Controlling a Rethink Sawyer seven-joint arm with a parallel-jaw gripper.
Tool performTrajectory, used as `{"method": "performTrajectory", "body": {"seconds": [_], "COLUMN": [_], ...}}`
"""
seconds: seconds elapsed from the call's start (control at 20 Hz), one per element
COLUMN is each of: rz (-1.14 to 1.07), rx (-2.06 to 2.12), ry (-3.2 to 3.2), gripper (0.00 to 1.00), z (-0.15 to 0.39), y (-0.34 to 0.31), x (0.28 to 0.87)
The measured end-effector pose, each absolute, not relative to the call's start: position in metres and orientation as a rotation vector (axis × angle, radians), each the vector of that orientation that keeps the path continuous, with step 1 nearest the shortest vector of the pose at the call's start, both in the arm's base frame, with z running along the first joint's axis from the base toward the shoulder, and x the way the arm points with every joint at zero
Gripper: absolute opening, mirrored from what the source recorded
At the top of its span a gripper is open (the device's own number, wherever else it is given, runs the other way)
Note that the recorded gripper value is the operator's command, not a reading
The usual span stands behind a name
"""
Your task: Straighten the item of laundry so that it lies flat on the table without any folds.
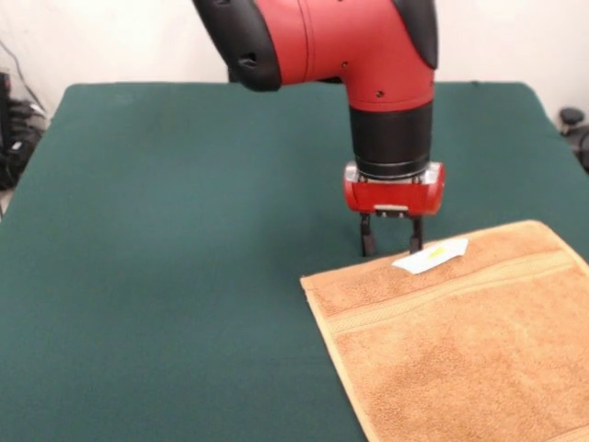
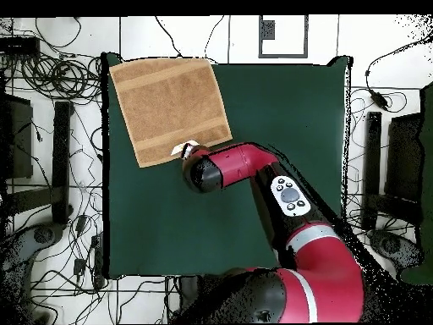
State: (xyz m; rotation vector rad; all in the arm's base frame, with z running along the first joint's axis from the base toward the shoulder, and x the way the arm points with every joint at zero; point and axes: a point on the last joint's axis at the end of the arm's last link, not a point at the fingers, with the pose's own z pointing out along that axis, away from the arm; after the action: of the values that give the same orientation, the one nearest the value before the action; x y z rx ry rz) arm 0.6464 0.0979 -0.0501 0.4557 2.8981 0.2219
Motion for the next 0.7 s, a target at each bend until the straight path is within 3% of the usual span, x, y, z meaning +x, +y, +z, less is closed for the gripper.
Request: {"method": "performTrajectory", "body": {"seconds": [0.7], "rz": [0.216], "rx": [0.506], "ry": [2.900], "gripper": [1.00], "z": [-0.0497], "y": [0.0980], "x": [0.6482]}}
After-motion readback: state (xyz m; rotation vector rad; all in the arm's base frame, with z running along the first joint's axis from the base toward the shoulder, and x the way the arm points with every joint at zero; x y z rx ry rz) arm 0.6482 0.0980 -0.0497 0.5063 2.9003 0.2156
